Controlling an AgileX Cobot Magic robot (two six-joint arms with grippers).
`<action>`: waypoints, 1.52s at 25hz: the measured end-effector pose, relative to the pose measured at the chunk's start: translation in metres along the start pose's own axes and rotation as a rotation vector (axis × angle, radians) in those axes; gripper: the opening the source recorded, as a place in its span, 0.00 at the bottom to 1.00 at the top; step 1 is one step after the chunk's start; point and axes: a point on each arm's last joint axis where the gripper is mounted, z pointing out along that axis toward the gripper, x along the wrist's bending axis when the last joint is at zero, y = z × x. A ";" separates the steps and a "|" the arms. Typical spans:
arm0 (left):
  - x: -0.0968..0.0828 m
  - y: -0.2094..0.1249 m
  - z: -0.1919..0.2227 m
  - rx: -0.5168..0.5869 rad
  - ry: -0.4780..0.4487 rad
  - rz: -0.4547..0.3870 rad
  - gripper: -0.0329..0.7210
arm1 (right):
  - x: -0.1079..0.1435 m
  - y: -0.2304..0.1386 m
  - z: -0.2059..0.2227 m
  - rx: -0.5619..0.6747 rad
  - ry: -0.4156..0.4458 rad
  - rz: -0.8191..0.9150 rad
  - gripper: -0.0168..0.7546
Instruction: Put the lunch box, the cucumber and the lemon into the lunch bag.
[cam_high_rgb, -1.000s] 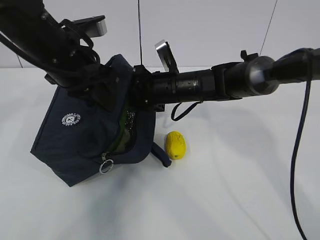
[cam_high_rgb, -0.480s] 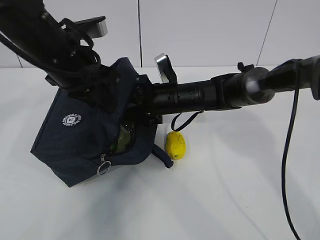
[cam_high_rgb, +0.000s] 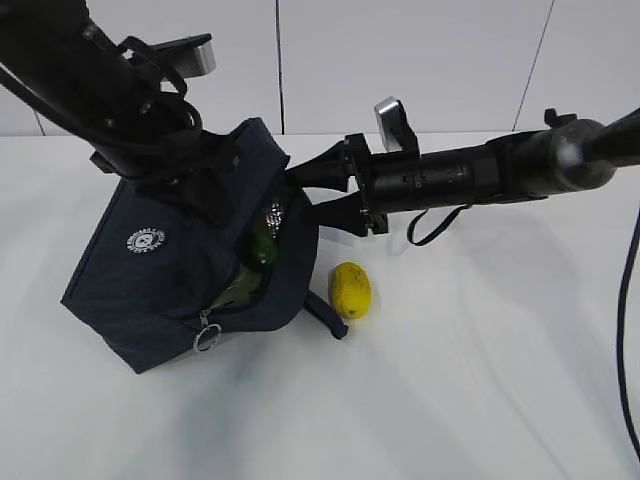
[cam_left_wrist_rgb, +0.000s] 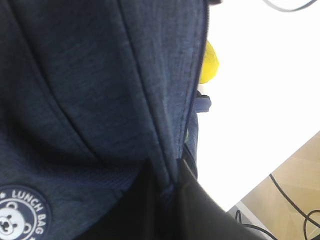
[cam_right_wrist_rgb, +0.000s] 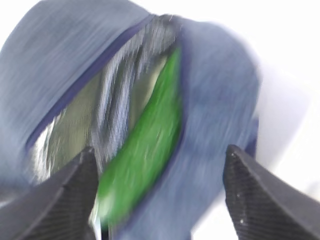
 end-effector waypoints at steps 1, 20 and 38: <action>0.000 0.000 0.000 0.000 0.000 0.000 0.07 | 0.000 0.001 -0.006 0.013 -0.020 -0.012 0.78; 0.000 -0.001 0.000 0.006 -0.001 0.000 0.07 | 0.024 -0.017 -0.044 0.395 -0.560 -0.077 0.78; 0.000 -0.001 0.000 0.009 -0.002 0.000 0.07 | 0.029 -0.038 0.007 0.422 -0.829 -0.176 0.71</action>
